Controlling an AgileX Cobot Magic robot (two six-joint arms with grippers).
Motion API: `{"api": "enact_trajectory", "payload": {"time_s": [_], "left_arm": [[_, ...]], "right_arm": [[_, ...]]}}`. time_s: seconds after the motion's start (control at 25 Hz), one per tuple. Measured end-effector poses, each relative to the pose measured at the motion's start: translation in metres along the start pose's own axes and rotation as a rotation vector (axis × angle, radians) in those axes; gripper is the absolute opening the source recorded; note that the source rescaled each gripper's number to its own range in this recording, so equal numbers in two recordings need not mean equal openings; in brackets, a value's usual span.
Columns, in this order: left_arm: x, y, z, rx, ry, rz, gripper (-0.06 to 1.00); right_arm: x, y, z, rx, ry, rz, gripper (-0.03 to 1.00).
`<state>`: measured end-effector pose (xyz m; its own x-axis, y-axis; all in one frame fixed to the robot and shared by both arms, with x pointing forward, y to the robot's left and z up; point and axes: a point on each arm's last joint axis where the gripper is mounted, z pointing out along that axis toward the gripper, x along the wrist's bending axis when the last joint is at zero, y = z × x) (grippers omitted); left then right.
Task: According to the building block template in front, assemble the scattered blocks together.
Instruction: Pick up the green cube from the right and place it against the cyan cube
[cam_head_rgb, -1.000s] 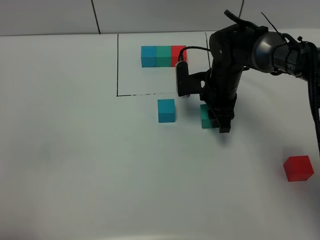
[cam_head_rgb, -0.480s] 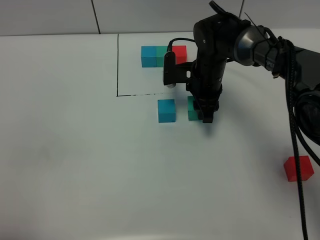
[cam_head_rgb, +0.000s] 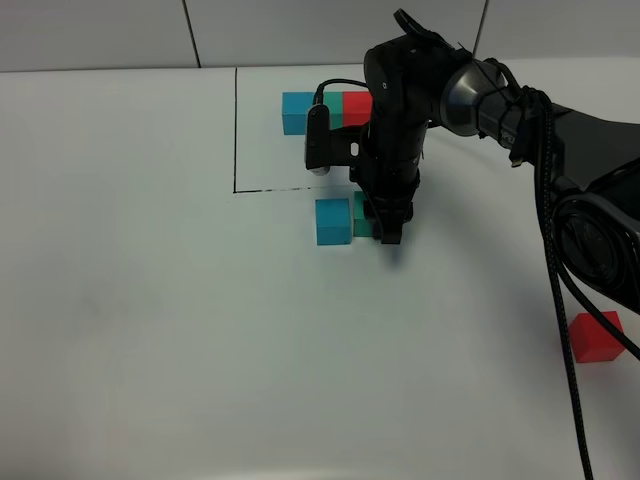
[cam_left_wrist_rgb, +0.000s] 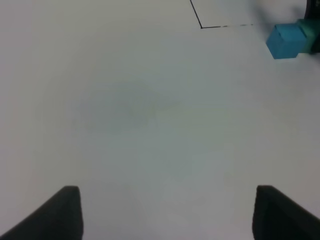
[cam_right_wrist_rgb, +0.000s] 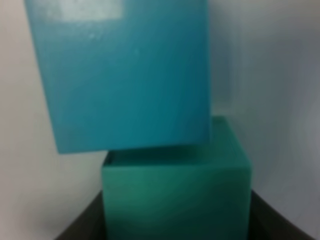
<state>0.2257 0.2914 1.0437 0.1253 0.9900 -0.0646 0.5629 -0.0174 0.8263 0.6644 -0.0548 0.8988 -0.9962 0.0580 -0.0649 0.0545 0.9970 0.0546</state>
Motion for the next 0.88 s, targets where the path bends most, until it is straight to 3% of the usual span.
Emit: {"api": "enact_trajectory", "payload": {"time_s": [0.88], "left_arm": [[0.0,0.0,0.0,0.0,0.0,0.0,0.65]], "right_arm": [[0.0038,-0.001,0.0004,0.013,0.044,0.005,0.02]]}}
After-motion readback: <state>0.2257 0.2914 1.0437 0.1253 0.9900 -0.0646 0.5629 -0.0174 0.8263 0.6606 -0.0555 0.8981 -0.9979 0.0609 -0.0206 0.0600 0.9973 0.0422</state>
